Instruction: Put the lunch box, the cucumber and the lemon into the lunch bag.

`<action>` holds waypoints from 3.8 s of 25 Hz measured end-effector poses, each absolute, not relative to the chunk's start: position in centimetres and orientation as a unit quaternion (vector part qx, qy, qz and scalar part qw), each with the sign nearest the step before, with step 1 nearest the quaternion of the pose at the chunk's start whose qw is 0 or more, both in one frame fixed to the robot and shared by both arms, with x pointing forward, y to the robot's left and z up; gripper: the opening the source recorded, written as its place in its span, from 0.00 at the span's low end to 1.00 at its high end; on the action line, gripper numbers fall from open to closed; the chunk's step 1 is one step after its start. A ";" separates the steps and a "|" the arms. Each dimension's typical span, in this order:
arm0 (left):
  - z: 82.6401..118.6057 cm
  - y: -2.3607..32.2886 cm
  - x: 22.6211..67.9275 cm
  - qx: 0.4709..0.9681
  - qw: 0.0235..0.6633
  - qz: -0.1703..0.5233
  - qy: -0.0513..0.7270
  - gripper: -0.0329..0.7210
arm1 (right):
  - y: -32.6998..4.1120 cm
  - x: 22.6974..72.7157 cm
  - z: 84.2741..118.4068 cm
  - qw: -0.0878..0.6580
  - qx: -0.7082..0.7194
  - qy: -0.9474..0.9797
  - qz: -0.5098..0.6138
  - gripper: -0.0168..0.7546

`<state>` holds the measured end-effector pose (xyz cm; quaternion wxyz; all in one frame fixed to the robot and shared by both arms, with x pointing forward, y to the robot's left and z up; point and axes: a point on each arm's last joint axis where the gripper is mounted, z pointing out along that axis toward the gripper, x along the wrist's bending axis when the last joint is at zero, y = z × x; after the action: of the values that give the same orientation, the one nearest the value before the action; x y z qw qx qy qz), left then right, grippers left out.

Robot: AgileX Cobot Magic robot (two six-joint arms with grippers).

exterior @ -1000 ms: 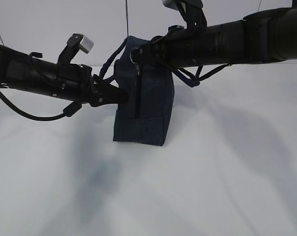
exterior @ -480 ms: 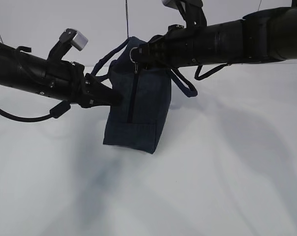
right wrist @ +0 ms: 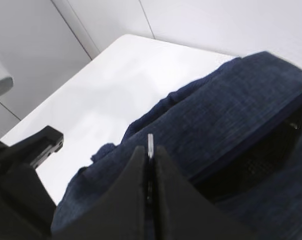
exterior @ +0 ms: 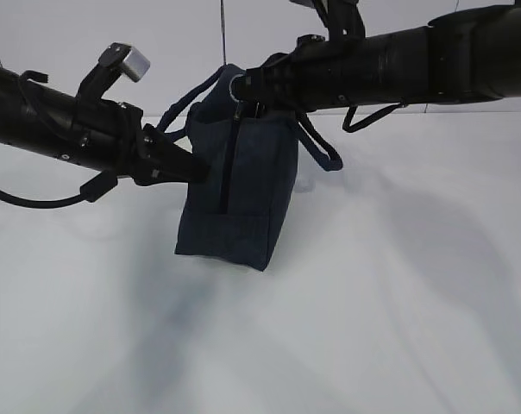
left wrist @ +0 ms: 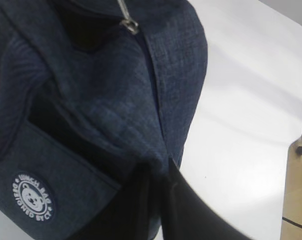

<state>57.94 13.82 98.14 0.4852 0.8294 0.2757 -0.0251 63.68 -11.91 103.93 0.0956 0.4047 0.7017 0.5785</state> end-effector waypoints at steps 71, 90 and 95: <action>99.2 12.6 58.8 0.704 0.531 -0.087 0.464 0.04 | -13.2 64.3 104.3 0.114 0.416 0.703 0.565 0.02; 99.2 12.2 57.5 0.722 0.510 -0.156 0.441 0.04 | -13.6 65.0 105.2 0.161 0.410 0.702 0.559 0.02; 99.3 12.1 57.1 0.722 0.508 -0.179 0.435 0.04 | -13.6 65.2 105.5 0.177 0.401 0.705 0.557 0.02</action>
<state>57.10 12.05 99.26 0.5078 0.7216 0.4352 -0.1790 65.19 -13.62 105.53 0.1770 0.4015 0.7048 0.5574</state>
